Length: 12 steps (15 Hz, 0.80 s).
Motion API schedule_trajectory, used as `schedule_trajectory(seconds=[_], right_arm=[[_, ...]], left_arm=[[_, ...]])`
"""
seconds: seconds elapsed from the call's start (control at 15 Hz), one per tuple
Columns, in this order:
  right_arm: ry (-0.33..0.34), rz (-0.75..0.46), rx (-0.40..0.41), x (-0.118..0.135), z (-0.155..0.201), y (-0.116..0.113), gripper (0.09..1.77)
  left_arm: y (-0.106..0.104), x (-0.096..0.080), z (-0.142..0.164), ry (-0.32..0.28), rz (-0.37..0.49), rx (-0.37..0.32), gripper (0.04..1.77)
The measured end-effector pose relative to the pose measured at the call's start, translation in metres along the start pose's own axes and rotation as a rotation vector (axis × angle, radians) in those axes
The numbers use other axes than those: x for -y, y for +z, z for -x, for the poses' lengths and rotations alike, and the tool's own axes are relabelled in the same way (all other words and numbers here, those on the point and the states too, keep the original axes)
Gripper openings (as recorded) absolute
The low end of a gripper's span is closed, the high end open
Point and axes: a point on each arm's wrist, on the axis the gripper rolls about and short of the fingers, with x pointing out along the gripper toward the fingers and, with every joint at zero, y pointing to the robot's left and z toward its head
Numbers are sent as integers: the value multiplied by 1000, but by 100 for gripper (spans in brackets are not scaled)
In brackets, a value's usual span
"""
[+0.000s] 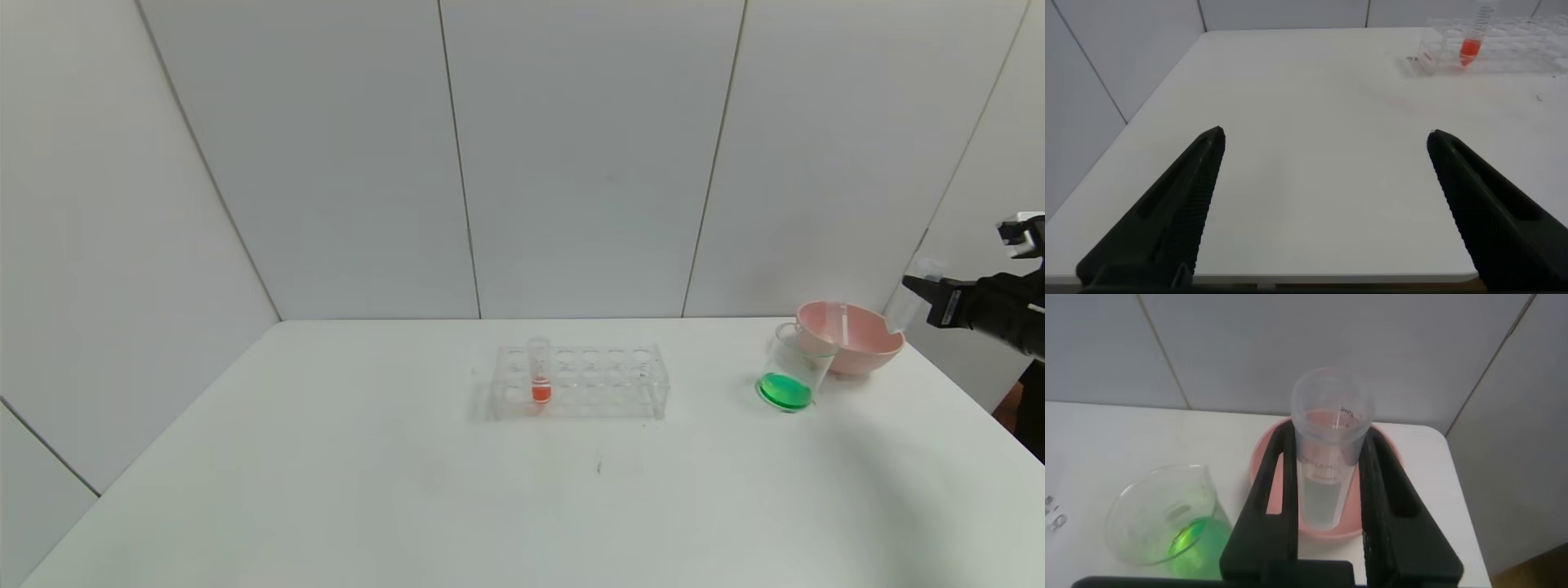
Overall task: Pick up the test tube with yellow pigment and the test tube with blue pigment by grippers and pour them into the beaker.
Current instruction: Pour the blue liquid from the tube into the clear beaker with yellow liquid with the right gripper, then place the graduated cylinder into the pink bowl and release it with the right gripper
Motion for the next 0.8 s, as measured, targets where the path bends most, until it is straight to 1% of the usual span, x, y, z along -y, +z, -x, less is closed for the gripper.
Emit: schedule_trajectory(seconds=[0.07, 0.33, 0.67, 0.73, 0.8], right_arm=[[-11, 0, -5, 6, -13, -2, 50], [-16, -27, -73, 20, -55, -12, 50], [-18, -38, -103, 30, -76, -35, 50], [-19, -39, -109, 31, -77, -38, 58], [-19, -42, -113, 31, -78, -41, 72]], left_arm=[[0, 0, 0, 0, 0, 0, 176], [0, 0, 0, 0, 0, 0, 176], [0, 0, 0, 0, 0, 0, 176], [0, 0, 0, 0, 0, 0, 176], [0, 0, 0, 0, 0, 0, 176]])
